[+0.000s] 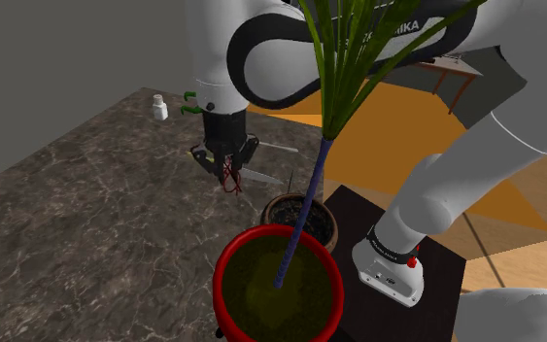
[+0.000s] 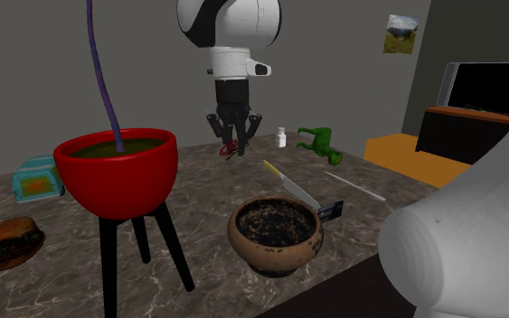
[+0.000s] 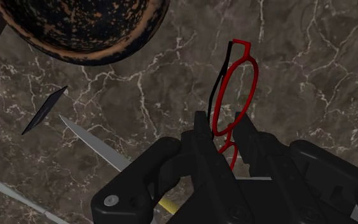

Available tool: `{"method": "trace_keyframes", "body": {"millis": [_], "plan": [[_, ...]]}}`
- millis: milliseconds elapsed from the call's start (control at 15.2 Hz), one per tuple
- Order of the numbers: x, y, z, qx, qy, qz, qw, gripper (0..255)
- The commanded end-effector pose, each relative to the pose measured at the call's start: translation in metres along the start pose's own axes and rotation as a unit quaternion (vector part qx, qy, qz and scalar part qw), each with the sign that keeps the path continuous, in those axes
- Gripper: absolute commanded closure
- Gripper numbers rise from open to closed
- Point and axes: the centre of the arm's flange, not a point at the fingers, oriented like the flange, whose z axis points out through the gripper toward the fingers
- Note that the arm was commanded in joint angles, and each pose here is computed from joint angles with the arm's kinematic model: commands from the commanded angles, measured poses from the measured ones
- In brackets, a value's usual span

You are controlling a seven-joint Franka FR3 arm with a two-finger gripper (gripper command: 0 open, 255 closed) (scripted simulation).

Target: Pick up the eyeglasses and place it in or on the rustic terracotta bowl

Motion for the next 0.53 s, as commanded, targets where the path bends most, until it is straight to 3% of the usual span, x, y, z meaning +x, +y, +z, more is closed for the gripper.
{"method": "trace_keyframes", "body": {"millis": [0, 462], "plan": [[-0.008, 0.010, -0.002, 0.000, 0.000, 0.000, 1.0000, 255], [-0.068, 0.080, 0.005, 0.000, 0.000, 0.000, 1.0000, 255]]}}
